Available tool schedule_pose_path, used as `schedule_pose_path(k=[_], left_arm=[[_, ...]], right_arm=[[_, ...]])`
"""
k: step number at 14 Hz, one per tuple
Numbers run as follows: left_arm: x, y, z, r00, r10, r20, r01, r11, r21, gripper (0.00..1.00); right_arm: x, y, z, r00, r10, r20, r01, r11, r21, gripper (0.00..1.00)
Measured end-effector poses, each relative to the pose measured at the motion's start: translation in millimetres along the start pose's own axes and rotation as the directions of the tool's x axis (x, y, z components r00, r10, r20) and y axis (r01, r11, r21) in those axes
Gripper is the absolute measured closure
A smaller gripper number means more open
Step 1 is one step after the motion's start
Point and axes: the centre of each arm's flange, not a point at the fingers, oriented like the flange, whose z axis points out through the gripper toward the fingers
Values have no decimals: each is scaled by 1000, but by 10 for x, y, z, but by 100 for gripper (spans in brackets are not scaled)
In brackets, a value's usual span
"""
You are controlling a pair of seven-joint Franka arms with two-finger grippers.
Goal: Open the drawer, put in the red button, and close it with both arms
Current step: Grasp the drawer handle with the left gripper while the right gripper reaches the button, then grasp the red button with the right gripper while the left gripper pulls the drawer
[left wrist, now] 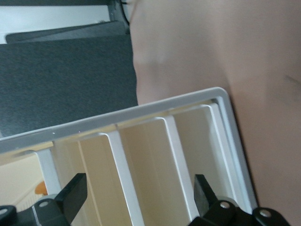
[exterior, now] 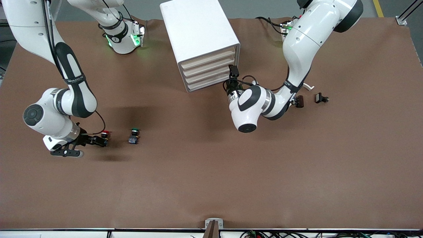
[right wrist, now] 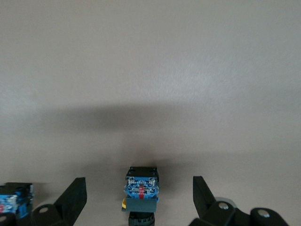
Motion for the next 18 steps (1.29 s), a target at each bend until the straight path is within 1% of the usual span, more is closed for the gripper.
schedule_pose_path(k=[1,2,3,5,7,11,12,16,17,18], left_arm=[[-7,-1,48,1000,-16,-13,16,1000,17,4],[-16,-2,93,999,-30,-24,30,999,31,4],[-27,-1,129,999,-34,-31,35,999,41,14],[-66,-3,174,999,-38,-20,39,997,62,15],[-93,13,221,999,-49,-13,50,996,78,32],[-133,64,345,998,-63,-28,66,993,96,33],[-143,67,375,997,-63,-34,66,993,101,36],[-178,36,586,995,-59,-85,72,986,153,37],[-187,23,633,994,-57,-97,72,984,165,41],[-182,22,635,993,-57,-99,73,983,169,48]], right_arm=[[-17,2,74,1000,4,11,-4,1000,1,0],[-34,4,142,1000,20,21,-20,1000,9,0],[-49,-6,200,999,30,30,-31,999,16,0],[-73,-88,287,998,32,45,-33,999,21,0],[-90,-152,340,998,28,54,-29,999,20,0],[-99,-125,372,998,25,59,-26,1000,17,0],[-101,-105,380,998,23,60,-24,1000,16,0],[-116,-45,420,997,22,67,-23,1000,13,0],[-121,-40,433,997,23,70,-24,1000,13,0],[-125,-35,444,997,23,72,-24,1000,13,0]])
